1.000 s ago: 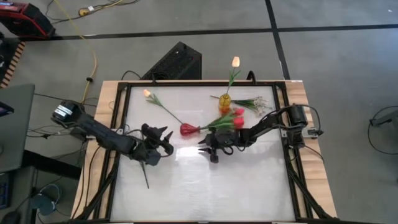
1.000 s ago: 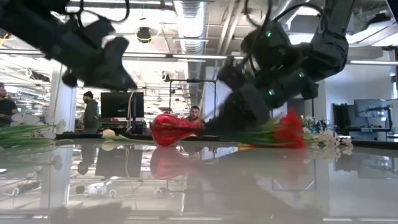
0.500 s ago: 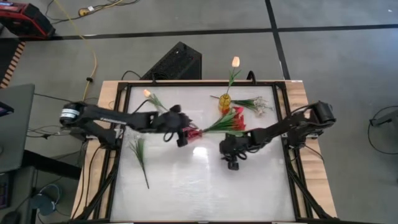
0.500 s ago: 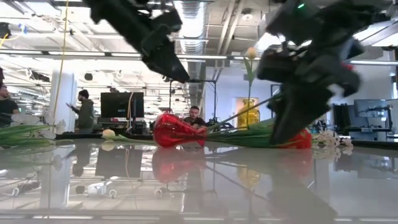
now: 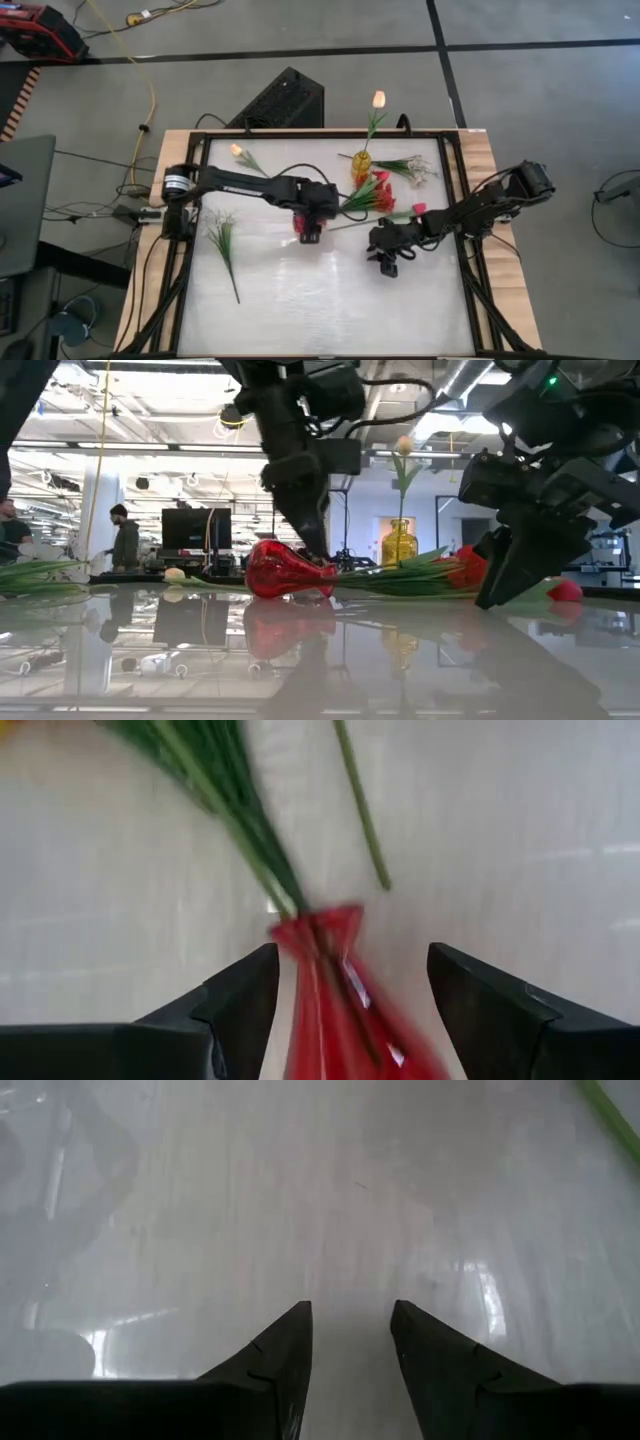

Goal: Sort flowers into vase by color
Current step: Adjust the red vase

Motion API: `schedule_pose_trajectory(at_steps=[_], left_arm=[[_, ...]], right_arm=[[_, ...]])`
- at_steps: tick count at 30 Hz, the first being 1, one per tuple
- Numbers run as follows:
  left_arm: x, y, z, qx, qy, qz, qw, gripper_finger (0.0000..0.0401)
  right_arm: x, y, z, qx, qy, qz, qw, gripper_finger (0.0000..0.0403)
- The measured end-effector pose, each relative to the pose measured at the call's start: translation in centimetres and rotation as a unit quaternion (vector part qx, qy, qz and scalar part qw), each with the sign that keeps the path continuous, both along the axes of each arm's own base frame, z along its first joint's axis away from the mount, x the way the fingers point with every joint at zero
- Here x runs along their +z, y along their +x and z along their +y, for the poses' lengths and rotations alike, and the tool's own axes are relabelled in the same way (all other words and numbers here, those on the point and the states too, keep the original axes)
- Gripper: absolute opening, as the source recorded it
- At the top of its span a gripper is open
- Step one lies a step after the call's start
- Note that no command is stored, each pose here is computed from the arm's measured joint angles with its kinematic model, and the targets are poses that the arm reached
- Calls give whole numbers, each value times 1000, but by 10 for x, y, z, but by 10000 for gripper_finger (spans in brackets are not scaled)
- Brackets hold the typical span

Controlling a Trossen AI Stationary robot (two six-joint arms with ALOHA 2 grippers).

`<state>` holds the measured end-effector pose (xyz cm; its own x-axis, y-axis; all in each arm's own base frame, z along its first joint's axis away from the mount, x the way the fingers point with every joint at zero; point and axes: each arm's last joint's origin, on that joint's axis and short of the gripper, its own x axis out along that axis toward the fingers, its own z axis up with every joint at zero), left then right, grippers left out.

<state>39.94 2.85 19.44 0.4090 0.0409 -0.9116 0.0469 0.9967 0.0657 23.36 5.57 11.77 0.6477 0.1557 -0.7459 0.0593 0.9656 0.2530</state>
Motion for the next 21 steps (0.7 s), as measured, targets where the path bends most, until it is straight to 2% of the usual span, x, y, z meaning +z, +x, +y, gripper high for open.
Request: schedule_pose_trajectory(at_steps=[8, 11, 18, 21], left_arm=[[-6, 8, 14, 61, -21, 16, 998, 244], [-17, 7, 23, 89, -21, 36, 995, 244], [-41, 9, 30, 86, -44, 64, 993, 244], [-42, 12, 30, 84, -41, 58, 994, 240]], right_arm=[[-1, 0, 1, 22, -18, -1, 1000, 170], [-1, 0, 0, 28, -23, -3, 999, 170], [-1, 0, 0, 34, -28, -1, 999, 170], [0, 0, 0, 37, -32, -7, 999, 170]])
